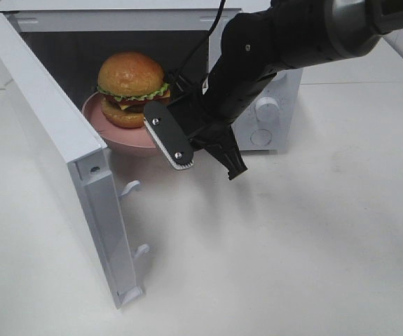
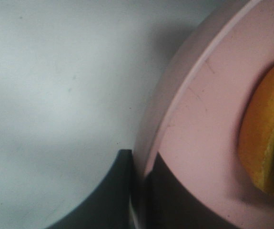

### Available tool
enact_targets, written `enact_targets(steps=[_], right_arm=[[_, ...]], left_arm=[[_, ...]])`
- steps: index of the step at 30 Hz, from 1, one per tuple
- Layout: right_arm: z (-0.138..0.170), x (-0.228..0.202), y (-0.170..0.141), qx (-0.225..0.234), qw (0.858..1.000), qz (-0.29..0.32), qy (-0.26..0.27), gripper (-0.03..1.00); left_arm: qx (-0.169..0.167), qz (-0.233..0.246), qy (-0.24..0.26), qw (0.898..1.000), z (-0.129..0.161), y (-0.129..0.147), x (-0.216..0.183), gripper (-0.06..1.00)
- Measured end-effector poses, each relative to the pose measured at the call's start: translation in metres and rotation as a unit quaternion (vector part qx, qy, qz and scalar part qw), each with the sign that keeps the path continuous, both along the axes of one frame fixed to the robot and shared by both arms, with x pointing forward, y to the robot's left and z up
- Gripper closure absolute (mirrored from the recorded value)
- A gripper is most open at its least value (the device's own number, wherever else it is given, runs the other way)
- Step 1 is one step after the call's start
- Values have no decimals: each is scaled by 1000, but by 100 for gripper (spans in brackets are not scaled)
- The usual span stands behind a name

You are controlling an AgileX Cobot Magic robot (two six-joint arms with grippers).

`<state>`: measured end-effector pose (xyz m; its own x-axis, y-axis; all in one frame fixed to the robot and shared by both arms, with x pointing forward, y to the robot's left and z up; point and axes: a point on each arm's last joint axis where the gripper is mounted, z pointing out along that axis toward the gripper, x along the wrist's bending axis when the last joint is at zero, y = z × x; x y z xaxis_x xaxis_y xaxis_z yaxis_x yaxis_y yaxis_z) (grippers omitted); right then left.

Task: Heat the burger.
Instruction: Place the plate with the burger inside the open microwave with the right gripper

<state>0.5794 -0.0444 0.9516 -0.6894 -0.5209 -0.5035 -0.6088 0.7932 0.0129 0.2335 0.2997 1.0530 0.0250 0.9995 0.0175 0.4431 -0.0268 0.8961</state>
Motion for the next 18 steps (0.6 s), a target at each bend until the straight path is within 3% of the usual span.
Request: enact_targets(steps=[18], right_arm=[[-2, 39, 25, 2, 1000, -21, -9, 90]], left_arm=[[0, 0, 0, 1000, 0, 0, 0, -5]])
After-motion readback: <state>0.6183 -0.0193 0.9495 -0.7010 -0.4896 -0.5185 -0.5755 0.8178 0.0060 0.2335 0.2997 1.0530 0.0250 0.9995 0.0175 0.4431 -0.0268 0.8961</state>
